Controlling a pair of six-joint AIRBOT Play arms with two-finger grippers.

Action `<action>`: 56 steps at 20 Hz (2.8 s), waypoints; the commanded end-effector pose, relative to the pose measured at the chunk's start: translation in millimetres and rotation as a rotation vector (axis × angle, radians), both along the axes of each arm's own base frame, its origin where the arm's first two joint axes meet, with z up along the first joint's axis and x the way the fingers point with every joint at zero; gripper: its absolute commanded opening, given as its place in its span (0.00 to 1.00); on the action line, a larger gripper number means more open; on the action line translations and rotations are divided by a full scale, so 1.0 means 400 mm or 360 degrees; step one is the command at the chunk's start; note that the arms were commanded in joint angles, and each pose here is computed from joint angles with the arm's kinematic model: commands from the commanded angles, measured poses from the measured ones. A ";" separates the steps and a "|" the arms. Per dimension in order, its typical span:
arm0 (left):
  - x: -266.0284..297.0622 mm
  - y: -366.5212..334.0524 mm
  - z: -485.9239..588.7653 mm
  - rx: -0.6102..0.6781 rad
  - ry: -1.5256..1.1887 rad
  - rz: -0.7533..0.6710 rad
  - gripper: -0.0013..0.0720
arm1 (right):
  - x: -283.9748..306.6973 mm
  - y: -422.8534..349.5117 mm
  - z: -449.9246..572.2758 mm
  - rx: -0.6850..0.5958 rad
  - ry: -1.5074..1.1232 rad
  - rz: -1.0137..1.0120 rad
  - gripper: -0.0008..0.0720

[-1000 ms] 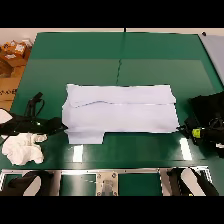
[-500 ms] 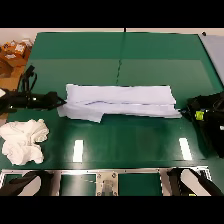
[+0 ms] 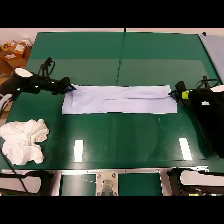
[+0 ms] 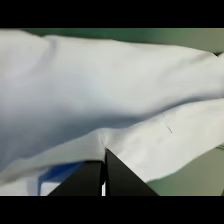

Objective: Fold the shirts.

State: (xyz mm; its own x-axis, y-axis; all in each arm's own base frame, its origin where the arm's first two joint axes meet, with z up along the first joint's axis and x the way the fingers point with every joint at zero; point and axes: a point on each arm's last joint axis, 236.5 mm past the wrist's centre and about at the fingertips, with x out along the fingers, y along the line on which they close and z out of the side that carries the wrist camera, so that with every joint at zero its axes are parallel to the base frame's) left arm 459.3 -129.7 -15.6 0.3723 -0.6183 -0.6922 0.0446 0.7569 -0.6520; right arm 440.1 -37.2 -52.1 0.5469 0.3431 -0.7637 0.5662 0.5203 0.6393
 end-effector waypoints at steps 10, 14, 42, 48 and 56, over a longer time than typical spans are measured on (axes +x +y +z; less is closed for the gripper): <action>0.202 0.055 0.117 -0.0010 -0.0245 0.0136 0.91 | 0.076 -0.214 0.046 -0.0259 -0.0102 0.0382 0.58; 0.150 0.014 0.135 -0.0037 -0.0169 -0.0036 0.67 | -0.005 -0.197 -0.040 -0.0123 0.0024 0.0609 0.71; -0.095 -0.834 -0.088 -0.0166 -0.0188 -0.0594 0.05 | -0.094 0.219 0.681 -0.0162 -0.0781 0.1200 0.03; -0.123 -0.905 -0.104 -0.0254 -0.0132 -0.0635 0.05 | -0.111 0.222 0.647 -0.0103 -0.0695 0.1204 0.03; -0.084 -0.582 0.054 -0.0033 0.0130 -0.0991 0.05 | -0.084 0.291 0.631 -0.0005 -0.0689 0.1168 0.03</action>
